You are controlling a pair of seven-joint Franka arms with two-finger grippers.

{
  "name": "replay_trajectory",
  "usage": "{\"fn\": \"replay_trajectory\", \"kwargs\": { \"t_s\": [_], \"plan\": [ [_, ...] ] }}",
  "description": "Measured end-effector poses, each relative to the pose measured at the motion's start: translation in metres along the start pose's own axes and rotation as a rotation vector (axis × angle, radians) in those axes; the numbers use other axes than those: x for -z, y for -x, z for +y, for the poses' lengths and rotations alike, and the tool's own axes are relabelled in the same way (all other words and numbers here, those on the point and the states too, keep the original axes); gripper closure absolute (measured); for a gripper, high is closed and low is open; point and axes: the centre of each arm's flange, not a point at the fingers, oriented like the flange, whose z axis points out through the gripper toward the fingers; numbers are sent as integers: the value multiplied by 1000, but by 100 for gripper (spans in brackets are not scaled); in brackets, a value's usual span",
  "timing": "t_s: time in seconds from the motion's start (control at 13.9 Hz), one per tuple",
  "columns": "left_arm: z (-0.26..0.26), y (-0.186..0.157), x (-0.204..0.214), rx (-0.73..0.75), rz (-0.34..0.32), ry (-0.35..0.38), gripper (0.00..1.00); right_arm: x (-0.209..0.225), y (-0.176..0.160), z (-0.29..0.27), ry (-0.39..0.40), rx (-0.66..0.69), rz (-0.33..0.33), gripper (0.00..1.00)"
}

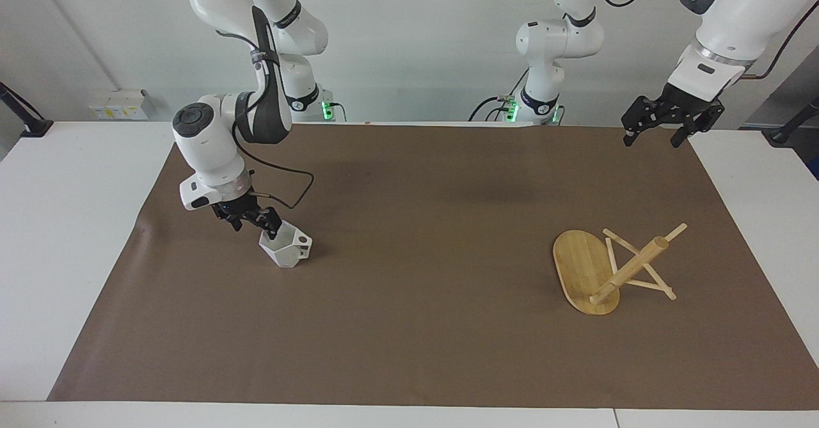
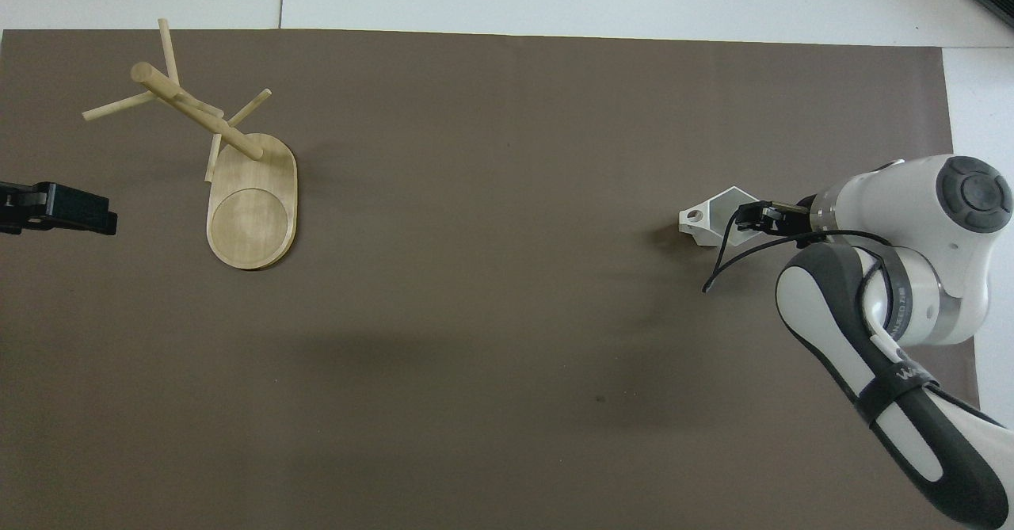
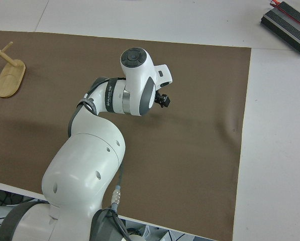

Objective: Hang cup on rack
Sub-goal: 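Close the right gripper on the white mug's rim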

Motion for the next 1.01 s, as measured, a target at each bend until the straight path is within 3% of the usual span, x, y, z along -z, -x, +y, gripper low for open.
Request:
{"fn": "replay_trajectory", "kwargs": {
  "t_s": [0.14, 0.22, 0.36, 0.5, 0.58, 0.86, 1.01],
  "plan": [
    [0, 0, 0, 0, 0, 0, 0, 0, 1, -2, -1, 3, 0, 11],
    [0, 0, 0, 0, 0, 0, 0, 0, 1, -5, -2, 8, -1, 12],
    [0, 0, 0, 0, 0, 0, 0, 0, 2, -8, -3, 13, -1, 30],
    [0, 0, 0, 0, 0, 0, 0, 0, 2, -8, -3, 14, -1, 35],
    [0, 0, 0, 0, 0, 0, 0, 0, 2, -8, -3, 14, -1, 46],
    [0, 0, 0, 0, 0, 0, 0, 0, 3, -11, -4, 18, -2, 58],
    [0, 0, 0, 0, 0, 0, 0, 0, 3, -11, -4, 20, -2, 70]
  ]
}}
